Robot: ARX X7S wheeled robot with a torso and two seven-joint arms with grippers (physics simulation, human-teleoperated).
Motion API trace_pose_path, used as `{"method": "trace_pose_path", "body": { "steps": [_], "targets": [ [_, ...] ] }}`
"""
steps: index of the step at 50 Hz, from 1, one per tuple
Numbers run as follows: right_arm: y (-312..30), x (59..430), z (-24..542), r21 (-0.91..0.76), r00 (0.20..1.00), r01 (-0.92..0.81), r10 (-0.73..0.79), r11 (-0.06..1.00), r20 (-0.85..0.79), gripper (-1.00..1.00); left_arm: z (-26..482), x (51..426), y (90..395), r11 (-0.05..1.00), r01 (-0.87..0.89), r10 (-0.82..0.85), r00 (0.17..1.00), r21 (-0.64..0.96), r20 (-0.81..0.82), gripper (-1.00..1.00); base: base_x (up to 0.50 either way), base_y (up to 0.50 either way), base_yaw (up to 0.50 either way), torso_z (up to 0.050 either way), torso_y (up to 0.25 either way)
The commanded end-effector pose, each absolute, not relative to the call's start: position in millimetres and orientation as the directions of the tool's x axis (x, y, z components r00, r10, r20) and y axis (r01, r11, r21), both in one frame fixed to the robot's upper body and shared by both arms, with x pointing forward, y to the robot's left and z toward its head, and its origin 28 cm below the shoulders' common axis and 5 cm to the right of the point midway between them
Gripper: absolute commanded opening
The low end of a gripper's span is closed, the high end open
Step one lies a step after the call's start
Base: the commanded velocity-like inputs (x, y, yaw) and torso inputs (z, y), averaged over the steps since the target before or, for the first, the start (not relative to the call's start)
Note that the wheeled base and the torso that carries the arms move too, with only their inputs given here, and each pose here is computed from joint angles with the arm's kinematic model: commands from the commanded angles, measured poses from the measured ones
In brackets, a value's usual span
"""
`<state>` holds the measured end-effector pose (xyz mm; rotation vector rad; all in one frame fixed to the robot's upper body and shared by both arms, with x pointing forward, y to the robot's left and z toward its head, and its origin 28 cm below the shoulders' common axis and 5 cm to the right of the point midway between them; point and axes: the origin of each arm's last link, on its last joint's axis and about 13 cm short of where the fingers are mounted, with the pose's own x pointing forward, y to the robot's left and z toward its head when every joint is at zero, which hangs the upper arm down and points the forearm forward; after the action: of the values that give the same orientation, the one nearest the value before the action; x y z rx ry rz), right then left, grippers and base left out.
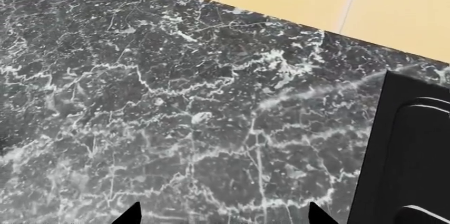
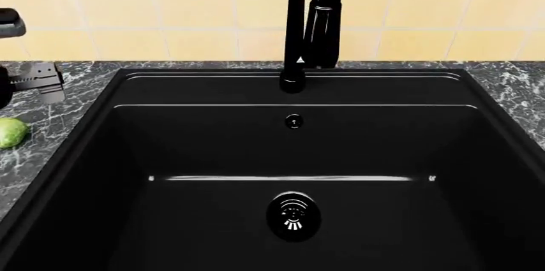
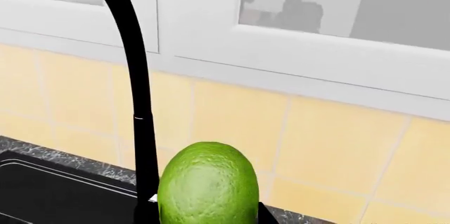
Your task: Pick up the fruits and vegetables and place them in the sink. Turn on the sink faucet to wash them. Then turn the sink off and put them in the tray.
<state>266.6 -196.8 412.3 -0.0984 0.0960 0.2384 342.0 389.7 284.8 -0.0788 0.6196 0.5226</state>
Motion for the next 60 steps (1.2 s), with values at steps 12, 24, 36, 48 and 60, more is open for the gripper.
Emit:
{"method": "trace_pose_path", "body": {
  "steps": [12,24,36,48,60],
  "targets": [
    [-197,268,410,-0.087,0.966,-0.241,0.230,0.967,-0.119,-1.00,265,338,403,0.839,-0.528,0.494,0.637,0.132,-0.592,1.00,0.00,0.00,0.00,0.000,0.000],
    [-196,270,408,-0.084,0.965,-0.243,0.232,0.966,-0.122,-1.00,255,335,405,0.834,-0.540,0.486,0.621,0.114,-0.615,1.00,0.00,0.00,0.00,0.000,0.000],
    [-196,269,407,-0.084,0.965,-0.241,0.230,0.967,-0.124,-1.00,240,331,401,0.849,-0.522,0.432,0.603,0.078,-0.671,1.00,0.00,0.00,0.00,0.000,0.000],
    [-195,271,405,-0.082,0.965,-0.243,0.231,0.967,-0.128,-1.00,231,326,400,0.854,-0.515,0.407,0.575,0.072,-0.710,1.00,0.00,0.00,0.00,0.000,0.000],
    [-198,270,404,-0.073,0.964,-0.241,0.231,0.968,-0.128,-1.00,232,325,399,0.858,-0.508,0.401,0.572,0.075,-0.715,-1.00,0.00,0.00,0.00,0.000,0.000]
  ]
}}
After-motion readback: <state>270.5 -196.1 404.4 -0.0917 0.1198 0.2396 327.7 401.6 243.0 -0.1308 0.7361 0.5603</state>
